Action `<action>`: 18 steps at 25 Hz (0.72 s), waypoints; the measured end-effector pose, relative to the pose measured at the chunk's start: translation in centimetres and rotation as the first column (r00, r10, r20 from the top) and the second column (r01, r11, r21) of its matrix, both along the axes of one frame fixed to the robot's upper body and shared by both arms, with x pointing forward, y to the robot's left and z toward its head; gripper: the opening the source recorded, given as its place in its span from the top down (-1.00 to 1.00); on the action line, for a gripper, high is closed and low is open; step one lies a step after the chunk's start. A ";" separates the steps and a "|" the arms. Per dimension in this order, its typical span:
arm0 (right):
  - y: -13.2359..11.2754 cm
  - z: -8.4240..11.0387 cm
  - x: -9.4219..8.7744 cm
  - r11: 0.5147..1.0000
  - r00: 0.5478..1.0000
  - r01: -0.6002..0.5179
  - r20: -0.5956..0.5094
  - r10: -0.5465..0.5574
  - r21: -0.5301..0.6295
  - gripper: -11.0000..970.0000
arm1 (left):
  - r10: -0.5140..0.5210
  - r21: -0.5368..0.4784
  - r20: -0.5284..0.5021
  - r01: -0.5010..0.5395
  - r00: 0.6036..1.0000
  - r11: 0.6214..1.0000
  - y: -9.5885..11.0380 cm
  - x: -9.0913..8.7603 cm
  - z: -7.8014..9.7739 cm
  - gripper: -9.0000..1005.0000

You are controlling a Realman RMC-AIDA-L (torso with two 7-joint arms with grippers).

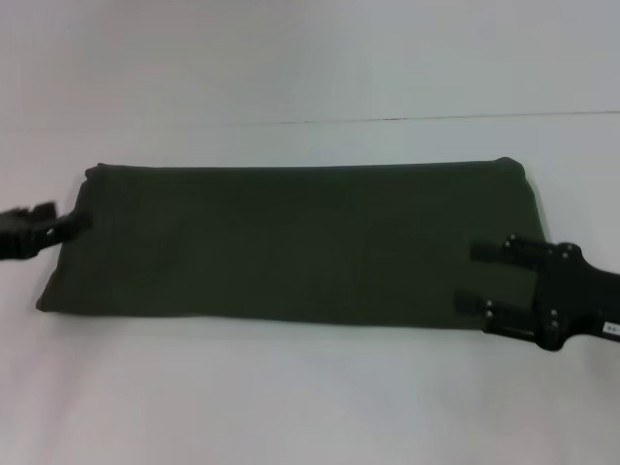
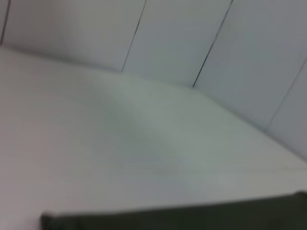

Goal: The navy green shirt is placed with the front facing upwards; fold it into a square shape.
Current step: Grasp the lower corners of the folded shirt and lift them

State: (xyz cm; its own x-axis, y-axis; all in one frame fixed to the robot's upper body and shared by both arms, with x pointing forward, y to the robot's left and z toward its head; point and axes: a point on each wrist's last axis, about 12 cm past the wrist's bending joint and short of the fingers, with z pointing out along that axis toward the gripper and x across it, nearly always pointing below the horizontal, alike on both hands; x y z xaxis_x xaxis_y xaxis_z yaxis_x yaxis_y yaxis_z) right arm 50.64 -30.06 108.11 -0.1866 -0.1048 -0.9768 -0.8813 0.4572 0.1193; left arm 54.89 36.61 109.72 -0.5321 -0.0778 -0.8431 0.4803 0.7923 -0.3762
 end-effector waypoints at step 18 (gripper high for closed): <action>0.6 -1.2 -0.4 1.000 0.999 0.017 -0.045 -0.016 0.026 -0.54 | 0.112 0.169 -0.250 -0.071 0.962 0.983 1.8 -1.6 -2.7 -0.36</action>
